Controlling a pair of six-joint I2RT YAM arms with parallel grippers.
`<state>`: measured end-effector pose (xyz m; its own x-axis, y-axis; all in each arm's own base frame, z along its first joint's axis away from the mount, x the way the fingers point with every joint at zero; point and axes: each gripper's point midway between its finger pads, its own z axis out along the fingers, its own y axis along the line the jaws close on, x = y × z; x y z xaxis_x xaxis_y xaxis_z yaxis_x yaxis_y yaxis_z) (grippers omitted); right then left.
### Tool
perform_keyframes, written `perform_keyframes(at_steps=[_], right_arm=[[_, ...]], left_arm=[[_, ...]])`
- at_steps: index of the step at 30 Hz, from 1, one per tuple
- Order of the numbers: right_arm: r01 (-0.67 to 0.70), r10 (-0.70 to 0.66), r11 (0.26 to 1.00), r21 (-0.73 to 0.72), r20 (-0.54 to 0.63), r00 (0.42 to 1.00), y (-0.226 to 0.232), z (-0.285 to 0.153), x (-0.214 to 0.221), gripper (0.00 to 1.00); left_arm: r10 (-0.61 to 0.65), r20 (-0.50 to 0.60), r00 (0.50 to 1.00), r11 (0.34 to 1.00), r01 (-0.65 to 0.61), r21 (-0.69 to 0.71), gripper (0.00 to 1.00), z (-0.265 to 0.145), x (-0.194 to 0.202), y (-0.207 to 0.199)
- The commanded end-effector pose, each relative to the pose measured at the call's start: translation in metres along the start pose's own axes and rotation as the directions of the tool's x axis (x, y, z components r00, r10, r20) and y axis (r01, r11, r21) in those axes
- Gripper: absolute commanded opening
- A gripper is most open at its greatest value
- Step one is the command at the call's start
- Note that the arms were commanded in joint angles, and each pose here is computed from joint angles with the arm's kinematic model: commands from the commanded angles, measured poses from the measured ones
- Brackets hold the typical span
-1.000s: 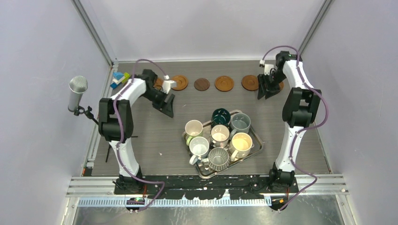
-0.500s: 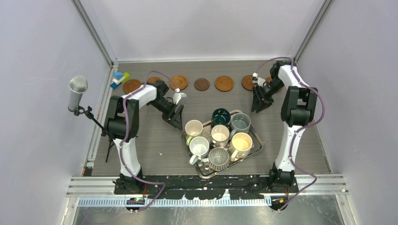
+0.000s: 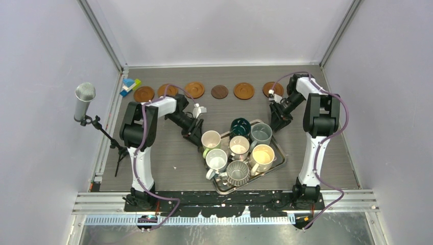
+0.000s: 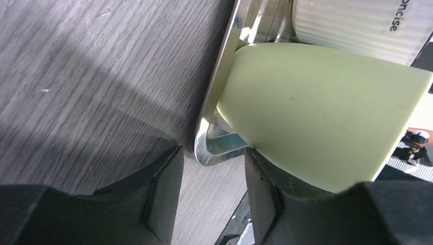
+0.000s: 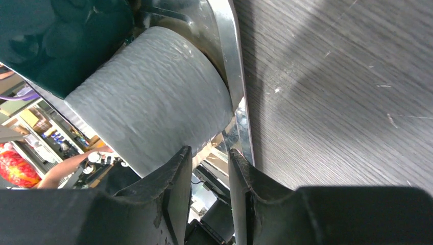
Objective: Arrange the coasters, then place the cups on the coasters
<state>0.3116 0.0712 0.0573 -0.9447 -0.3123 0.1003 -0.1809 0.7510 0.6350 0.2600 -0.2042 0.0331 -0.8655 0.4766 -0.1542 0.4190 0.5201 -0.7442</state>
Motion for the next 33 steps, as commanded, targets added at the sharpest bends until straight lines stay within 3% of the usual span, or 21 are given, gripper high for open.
perform_keyframes(at_steps=[1,8,18,33], right_arm=[[-0.001,0.001,1.000,-0.031,-0.004,1.000,0.008,0.004,0.003,0.37],[0.002,-0.002,0.999,-0.033,-0.013,1.000,0.009,0.005,0.006,0.36],[0.019,-0.020,1.000,-0.018,-0.024,1.000,0.007,0.001,0.009,0.35],[-0.003,0.003,1.000,0.003,-0.014,1.000,-0.002,0.000,0.005,0.36]], left_arm=[[-0.010,-0.003,1.000,1.000,0.010,0.005,0.49,0.015,0.001,0.007],[-0.015,-0.015,1.000,1.000,0.015,0.005,0.38,0.019,0.004,0.007],[-0.028,-0.025,0.999,0.999,0.027,-0.040,0.01,0.009,-0.006,0.018],[-0.005,0.083,0.997,0.984,0.020,-0.180,0.00,-0.038,-0.059,0.058]])
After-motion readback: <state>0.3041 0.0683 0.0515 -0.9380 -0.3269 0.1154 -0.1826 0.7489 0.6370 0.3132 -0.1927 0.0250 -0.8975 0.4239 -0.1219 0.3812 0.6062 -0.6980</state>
